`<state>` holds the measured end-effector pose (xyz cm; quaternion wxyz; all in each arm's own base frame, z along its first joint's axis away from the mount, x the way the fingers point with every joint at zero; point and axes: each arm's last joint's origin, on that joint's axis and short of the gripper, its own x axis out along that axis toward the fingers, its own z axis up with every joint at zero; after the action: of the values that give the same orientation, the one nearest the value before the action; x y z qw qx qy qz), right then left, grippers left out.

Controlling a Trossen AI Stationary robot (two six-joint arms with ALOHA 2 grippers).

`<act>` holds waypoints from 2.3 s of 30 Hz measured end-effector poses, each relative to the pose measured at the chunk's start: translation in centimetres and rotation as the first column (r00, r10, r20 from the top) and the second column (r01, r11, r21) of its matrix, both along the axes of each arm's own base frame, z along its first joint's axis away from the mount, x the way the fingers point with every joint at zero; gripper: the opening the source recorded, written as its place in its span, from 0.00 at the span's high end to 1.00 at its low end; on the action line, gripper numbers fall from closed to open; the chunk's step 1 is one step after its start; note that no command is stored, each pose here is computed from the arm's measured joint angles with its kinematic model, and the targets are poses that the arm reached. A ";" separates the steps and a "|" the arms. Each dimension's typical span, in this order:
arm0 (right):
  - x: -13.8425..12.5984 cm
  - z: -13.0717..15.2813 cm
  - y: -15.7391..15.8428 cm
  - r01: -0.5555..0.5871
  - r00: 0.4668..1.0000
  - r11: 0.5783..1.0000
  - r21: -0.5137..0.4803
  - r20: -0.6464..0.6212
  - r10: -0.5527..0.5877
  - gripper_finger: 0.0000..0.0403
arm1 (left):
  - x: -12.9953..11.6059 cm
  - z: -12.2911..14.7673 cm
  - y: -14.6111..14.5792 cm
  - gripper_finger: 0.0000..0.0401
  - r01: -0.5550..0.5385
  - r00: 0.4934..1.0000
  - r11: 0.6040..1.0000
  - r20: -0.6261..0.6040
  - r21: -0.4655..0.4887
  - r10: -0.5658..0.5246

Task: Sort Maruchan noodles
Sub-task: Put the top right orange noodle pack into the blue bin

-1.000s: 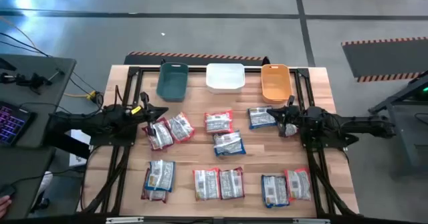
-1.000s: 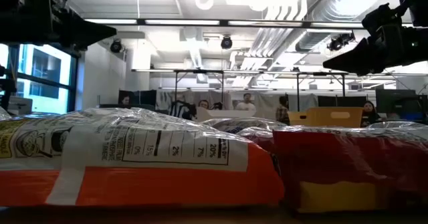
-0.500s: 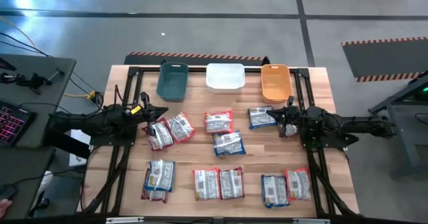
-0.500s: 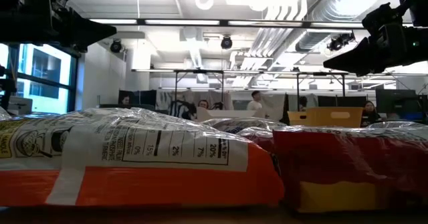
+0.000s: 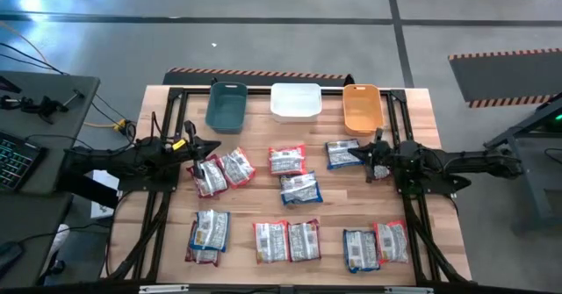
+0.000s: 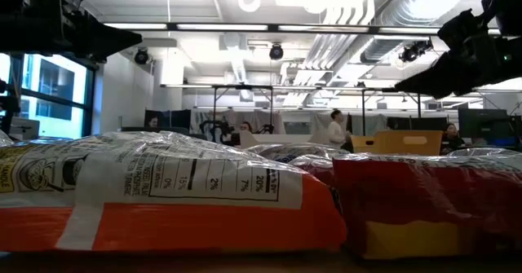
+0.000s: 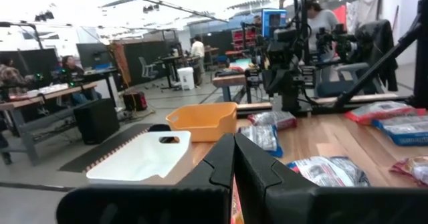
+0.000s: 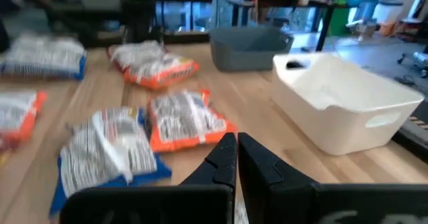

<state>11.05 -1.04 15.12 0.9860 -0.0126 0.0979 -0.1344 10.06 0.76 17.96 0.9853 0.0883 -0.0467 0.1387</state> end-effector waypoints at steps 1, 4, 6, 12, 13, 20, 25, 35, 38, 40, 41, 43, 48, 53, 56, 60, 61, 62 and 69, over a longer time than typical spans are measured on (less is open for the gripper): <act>0.1 -0.1 0.0 0.002 1.000 1.000 -0.001 -0.024 -0.002 1.00 | 0.0 0.0 0.0 1.00 0.001 1.000 1.000 -0.001 0.000 -0.001; 0.5 0.3 0.0 0.009 0.997 1.000 -0.004 -0.070 -0.009 1.00 | 0.0 -0.1 0.0 1.00 0.001 1.000 1.000 -0.010 -0.007 -0.001; 1.0 1.0 0.0 0.009 0.996 1.000 -0.003 -0.093 -0.009 0.99 | 0.0 -0.1 0.0 1.00 0.002 1.000 1.000 -0.009 -0.007 -0.002; 3.4 3.3 -0.1 0.010 0.986 1.000 0.002 -0.168 -0.010 0.94 | 0.0 -0.1 0.0 1.00 0.002 1.000 1.000 -0.009 -0.010 -0.002; 3.9 3.6 -0.1 0.011 0.982 1.000 0.006 -0.187 -0.010 0.93 | 0.0 -0.1 0.0 1.00 0.002 1.000 1.000 -0.009 -0.010 -0.002; 8.6 3.9 -0.4 0.058 0.939 0.998 0.021 -0.341 -0.047 0.80 | 0.0 -0.1 0.0 1.00 0.002 1.000 1.000 -0.011 -0.010 -0.002; 12.4 3.4 -0.5 0.082 0.904 0.996 0.040 -0.424 -0.057 0.67 | 0.0 -0.2 0.0 1.00 0.003 1.000 1.000 -0.009 -0.025 -0.003; 19.1 3.4 -0.6 0.072 0.811 0.990 0.121 -0.585 0.012 0.48 | -0.1 0.3 0.2 1.00 -0.087 0.996 0.993 0.013 0.075 0.086; 20.6 3.1 -0.5 0.047 0.776 0.986 0.158 -0.628 0.063 0.47 | -0.2 0.8 0.3 1.00 -0.125 0.992 0.985 0.045 0.122 0.120; 21.5 3.0 -0.6 0.031 0.750 0.985 0.172 -0.655 0.091 0.47 | -0.2 0.8 0.3 1.00 -0.129 0.991 0.982 0.045 0.136 0.124; 21.8 3.0 -0.6 0.026 0.737 0.983 0.181 -0.668 0.103 0.47 | -0.2 0.8 0.3 1.00 -0.130 0.991 0.981 0.041 0.143 0.125; 22.4 2.6 -0.6 0.021 0.713 0.980 0.198 -0.690 0.124 0.48 | -0.2 0.7 0.3 1.00 -0.128 0.992 0.981 0.032 0.145 0.125; 23.1 1.3 -0.5 0.032 0.677 0.974 0.226 -0.722 0.145 0.48 | -0.2 0.6 0.3 1.00 -0.126 0.992 0.981 0.017 0.147 0.125; 23.5 -0.2 -0.8 0.063 0.660 0.969 0.237 -0.738 0.138 0.49 | -0.1 0.3 0.3 1.00 -0.121 0.992 0.982 -0.009 0.145 0.124; 23.9 -0.8 -0.9 0.064 0.672 0.963 0.261 -0.725 0.151 0.54 | 0.0 0.0 0.3 1.00 -0.114 0.992 0.986 -0.036 0.120 0.119; 24.6 -1.6 -1.2 0.067 0.699 0.946 0.318 -0.691 0.183 0.68 | 0.1 -0.5 0.3 1.00 -0.106 0.990 0.990 -0.085 0.093 0.114; 24.6 -1.9 -1.3 0.070 0.696 0.945 0.320 -0.694 0.184 0.72 | 0.1 -0.6 0.3 1.00 -0.105 0.989 0.990 -0.094 0.089 0.114; 24.7 -2.1 -1.3 0.070 0.695 0.945 0.319 -0.695 0.183 0.76 | 0.1 -0.7 0.3 1.00 -0.105 0.989 0.991 -0.098 0.087 0.113; 24.9 -2.1 -1.5 0.066 0.704 0.953 0.294 -0.691 0.164 0.98 | 0.1 -0.8 0.3 1.00 -0.104 0.989 0.992 -0.100 0.071 0.111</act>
<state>35.94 -2.50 13.04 0.8661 0.0825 0.4871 -0.0765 10.18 1.05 17.21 0.9740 0.1301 0.0050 0.1853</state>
